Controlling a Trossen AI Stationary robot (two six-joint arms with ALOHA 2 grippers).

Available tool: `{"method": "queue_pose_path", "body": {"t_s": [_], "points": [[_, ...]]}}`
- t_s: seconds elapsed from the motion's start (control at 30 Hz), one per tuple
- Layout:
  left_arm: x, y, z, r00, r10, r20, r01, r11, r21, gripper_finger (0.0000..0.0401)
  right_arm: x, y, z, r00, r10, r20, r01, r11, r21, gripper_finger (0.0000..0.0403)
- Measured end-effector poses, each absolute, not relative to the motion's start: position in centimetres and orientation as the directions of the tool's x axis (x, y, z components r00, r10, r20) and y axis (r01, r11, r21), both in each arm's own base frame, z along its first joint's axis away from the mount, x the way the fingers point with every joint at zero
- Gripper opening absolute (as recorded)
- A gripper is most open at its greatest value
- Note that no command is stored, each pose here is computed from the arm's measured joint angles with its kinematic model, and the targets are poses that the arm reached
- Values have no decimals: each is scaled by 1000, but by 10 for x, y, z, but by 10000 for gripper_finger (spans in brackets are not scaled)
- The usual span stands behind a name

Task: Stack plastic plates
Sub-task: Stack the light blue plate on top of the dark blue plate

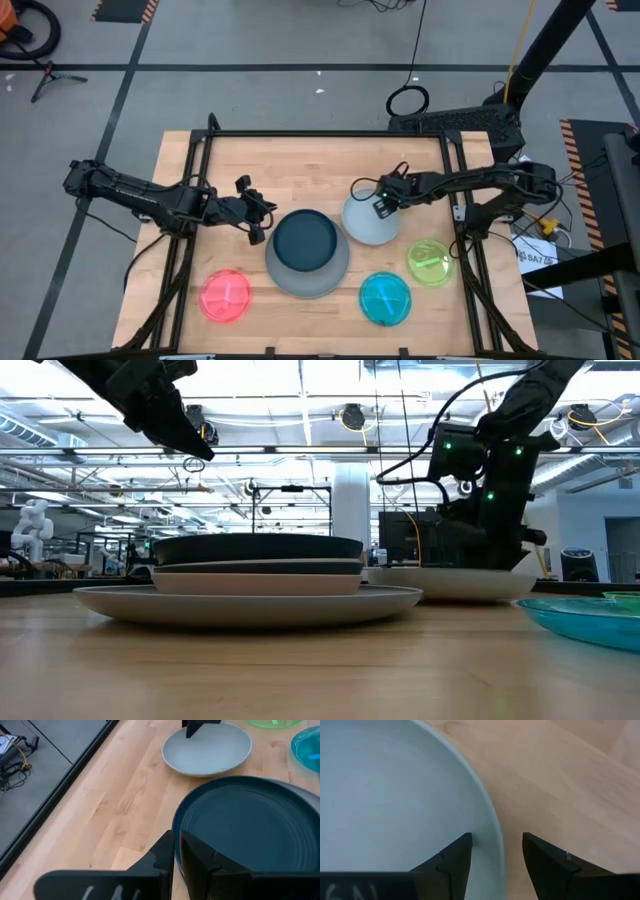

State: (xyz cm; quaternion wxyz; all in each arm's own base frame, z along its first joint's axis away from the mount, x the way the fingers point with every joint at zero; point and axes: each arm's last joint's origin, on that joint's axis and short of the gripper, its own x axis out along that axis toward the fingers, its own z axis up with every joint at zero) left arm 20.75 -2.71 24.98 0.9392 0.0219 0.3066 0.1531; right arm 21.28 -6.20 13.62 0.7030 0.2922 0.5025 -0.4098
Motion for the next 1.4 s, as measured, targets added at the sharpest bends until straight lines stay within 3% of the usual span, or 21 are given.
{"method": "queue_pose_path", "body": {"t_s": [0.43, 0.97, 1.13, 1.4], "points": [[208, -27, 250, 766, 301, -568, -265, 953, 147, 37, 221, -64, 131, 197, -295, -935, 870, 493, 27, 160], [208, -27, 250, 766, 301, -568, -264, 953, 149, 37, 223, -65, 133, 209, -327, -922, 867, 497, 21, 18], [208, -27, 250, 766, 301, -569, -264, 953, 149, 37, 217, -69, 145, 232, -367, -901, 868, 496, 21, 9], [208, -27, 250, 766, 301, -568, -263, 953, 150, 37, 199, -76, 190, 388, -463, -797, 856, 501, 126, 7]]}}
